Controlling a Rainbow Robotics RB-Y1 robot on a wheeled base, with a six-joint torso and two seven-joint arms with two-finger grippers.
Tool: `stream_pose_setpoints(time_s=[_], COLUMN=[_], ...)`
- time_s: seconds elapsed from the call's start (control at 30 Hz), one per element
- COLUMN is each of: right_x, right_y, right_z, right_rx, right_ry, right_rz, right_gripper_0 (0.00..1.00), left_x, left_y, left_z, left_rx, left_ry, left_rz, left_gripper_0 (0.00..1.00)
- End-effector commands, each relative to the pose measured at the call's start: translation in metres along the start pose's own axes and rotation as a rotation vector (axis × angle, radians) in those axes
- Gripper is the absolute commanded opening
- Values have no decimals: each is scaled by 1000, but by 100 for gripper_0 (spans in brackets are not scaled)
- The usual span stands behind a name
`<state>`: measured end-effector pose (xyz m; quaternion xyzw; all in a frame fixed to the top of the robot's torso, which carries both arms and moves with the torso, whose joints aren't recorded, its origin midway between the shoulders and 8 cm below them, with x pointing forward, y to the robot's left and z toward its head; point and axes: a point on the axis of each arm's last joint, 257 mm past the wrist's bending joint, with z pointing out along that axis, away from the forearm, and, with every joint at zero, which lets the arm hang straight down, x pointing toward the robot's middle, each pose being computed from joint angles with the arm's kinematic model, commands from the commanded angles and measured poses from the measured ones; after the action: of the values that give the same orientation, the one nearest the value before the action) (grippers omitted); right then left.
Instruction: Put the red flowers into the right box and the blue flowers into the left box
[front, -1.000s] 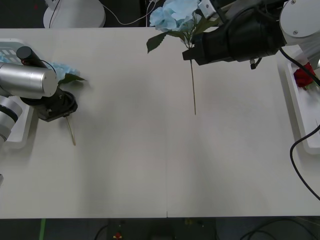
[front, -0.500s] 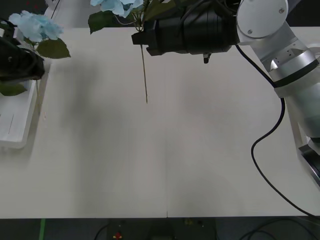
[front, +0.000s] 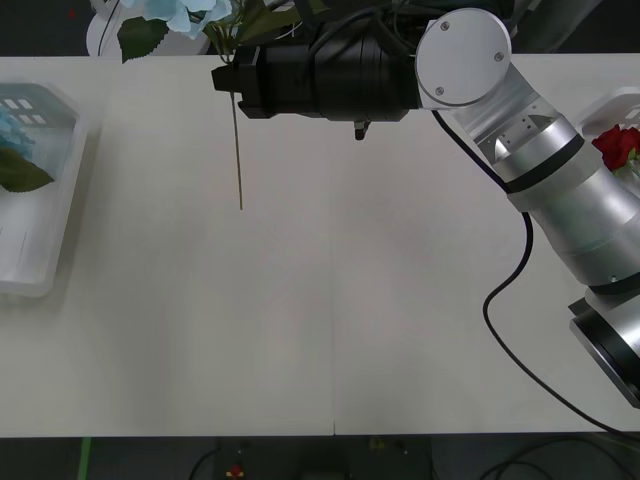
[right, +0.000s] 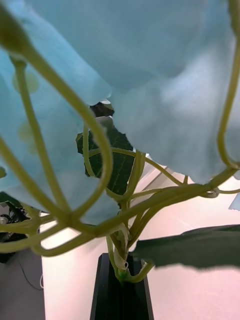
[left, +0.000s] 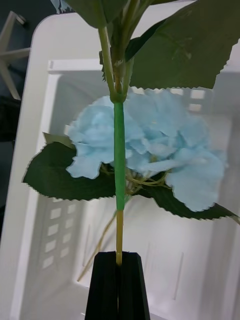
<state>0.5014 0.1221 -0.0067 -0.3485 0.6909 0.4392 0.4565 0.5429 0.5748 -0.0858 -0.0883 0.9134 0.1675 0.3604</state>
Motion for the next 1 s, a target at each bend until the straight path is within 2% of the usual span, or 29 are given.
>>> stream_pose_setpoints(time_s=[0.03, 0.3, 0.47, 0.5, 0.53, 0.57, 0.6, 0.63, 0.83, 1.0], right_x=[-23, -19, -19, -19, -19, -19, -19, -19, -19, -19], right_y=[35, 36, 35, 36, 35, 35, 35, 36, 34, 36], right_z=[13, 15, 15, 15, 15, 15, 15, 15, 15, 15], right_rx=[-51, -52, -51, -53, -51, -52, -52, -53, -50, -52], right_ry=[-26, -17, -16, -17, -16, -17, -17, -17, -16, -17], right_rz=[-91, -94, -98, -96, -98, -97, -97, -96, -98, -100], right_gripper_0=[0, 0, 0, 0, 0, 0, 0, 0, 0, 0], left_x=[10, 80, 99, 102, 101, 101, 104, 104, 85, 54], left_y=[58, 79, 68, 65, 63, 63, 62, 60, 42, 31], left_z=[18, 57, 67, 70, 70, 71, 72, 72, 66, 27], left_rx=[-128, -154, -151, -146, -145, -145, -142, -138, -47, 79], left_ry=[12, 183, 240, 245, 244, 243, 249, 249, 195, 130], left_rz=[68, 51, 100, 110, 116, 120, 127, 129, 143, 207], left_gripper_0=[0, 0, 0, 5, 43, 63, 92, 100, 100, 100])
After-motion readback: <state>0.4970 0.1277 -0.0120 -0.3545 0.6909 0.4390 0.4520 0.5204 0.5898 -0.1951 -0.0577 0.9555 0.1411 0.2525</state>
